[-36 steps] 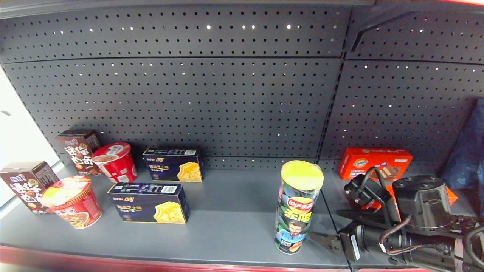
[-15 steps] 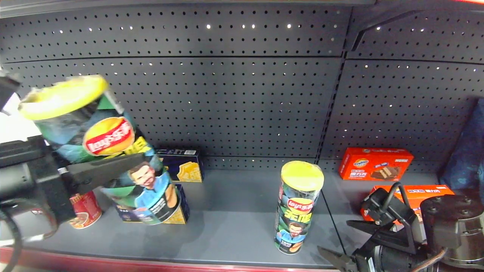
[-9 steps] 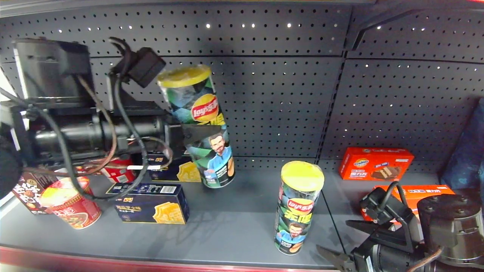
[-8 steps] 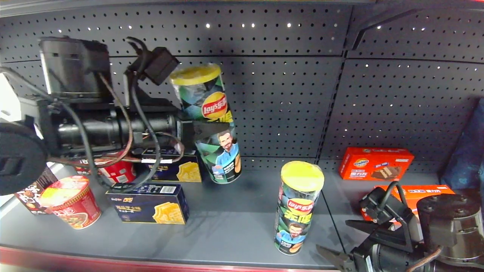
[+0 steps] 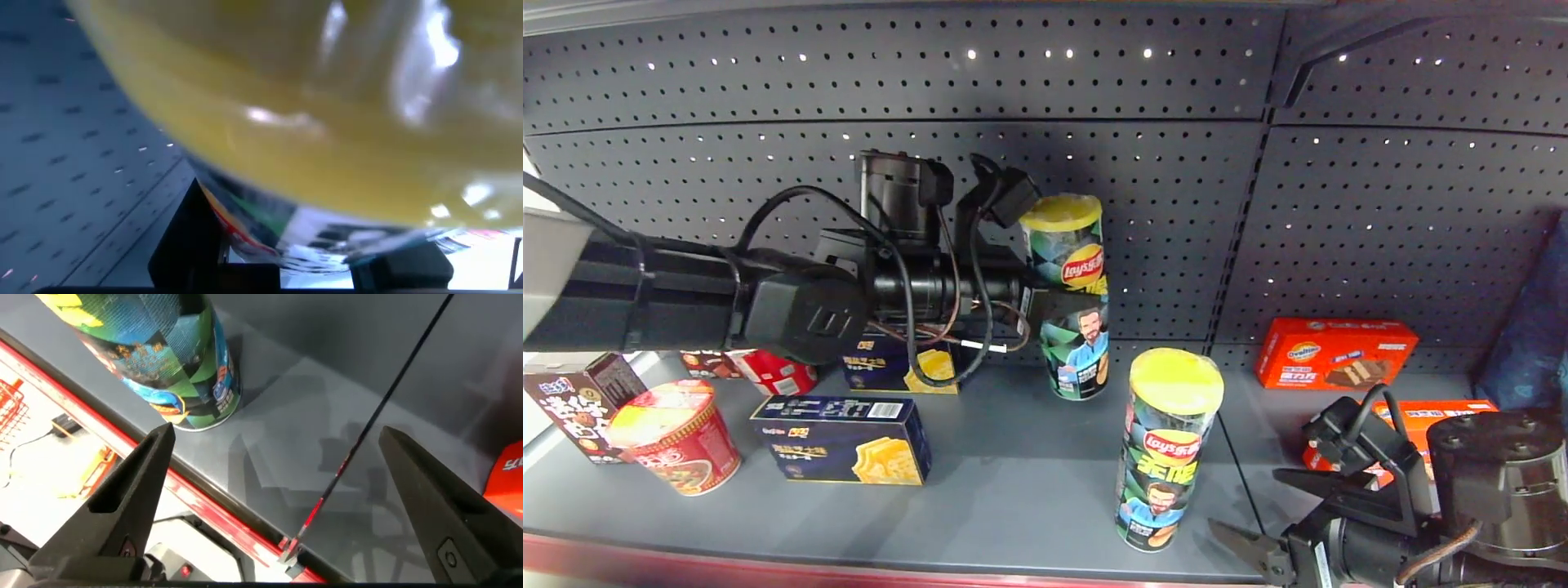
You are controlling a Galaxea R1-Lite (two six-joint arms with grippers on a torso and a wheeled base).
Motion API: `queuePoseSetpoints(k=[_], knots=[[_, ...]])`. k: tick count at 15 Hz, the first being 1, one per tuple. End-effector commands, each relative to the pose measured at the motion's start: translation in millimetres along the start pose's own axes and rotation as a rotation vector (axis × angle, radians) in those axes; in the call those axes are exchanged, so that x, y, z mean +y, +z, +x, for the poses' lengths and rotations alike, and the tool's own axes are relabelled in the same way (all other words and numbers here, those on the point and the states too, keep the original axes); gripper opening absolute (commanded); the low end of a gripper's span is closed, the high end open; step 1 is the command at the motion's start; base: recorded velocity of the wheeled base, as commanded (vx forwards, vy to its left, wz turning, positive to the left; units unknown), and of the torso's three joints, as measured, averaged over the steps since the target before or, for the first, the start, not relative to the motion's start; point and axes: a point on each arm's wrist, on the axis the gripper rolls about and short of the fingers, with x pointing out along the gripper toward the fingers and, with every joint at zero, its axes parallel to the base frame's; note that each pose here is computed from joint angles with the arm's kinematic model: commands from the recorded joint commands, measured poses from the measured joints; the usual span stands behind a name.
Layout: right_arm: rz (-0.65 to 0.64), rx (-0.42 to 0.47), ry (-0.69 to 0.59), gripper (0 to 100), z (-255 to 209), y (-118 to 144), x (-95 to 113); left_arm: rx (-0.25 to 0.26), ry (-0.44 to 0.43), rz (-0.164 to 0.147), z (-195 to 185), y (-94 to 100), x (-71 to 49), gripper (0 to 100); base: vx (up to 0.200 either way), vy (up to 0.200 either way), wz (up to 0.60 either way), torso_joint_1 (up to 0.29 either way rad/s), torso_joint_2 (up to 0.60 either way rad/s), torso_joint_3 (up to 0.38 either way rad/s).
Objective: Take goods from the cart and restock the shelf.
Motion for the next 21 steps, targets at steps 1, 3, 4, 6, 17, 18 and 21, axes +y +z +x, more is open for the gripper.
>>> queuePoseSetpoints(k=[1,3,4,6,17,18,21], knots=[[0.000,-0.011,-0.001,100,-2.6,1.0,-0.3,0.030,-0.027,-0.002,16.0,-13.7,7.2,0,0.000,0.000,0.00,0.000,0.00,0.000],[0.005,-0.012,-0.002,100,-3.6,0.7,-0.7,0.041,-0.033,-0.005,22.8,-19.9,9.6,0,0.000,0.000,0.00,0.000,0.00,0.000],[0.009,-0.020,-0.002,100,-3.7,2.6,-0.6,0.045,-0.042,-0.005,29.8,-23.3,9.2,0,0.000,0.000,0.00,0.000,0.00,0.000],[0.008,-0.020,0.000,100,-3.3,2.9,-0.2,0.047,-0.047,-0.005,36.5,-25.7,11.0,0,0.000,0.000,0.00,0.000,0.00,0.000],[0.014,-0.015,0.000,100,-2.7,2.1,-0.8,0.069,-0.053,-0.018,57.8,-40.6,21.9,0,0.000,0.000,0.00,0.000,0.00,0.000],[0.013,-0.013,0.001,100,-2.0,2.1,-0.5,0.069,-0.054,-0.018,59.3,-41.3,22.8,0,0.000,0.000,0.00,0.000,0.00,0.000],[0.014,-0.014,0.000,100,-2.4,1.9,-0.8,0.086,-0.056,-0.024,64.3,-48.9,24.4,0,0.000,0.000,0.00,0.000,0.00,0.000]])
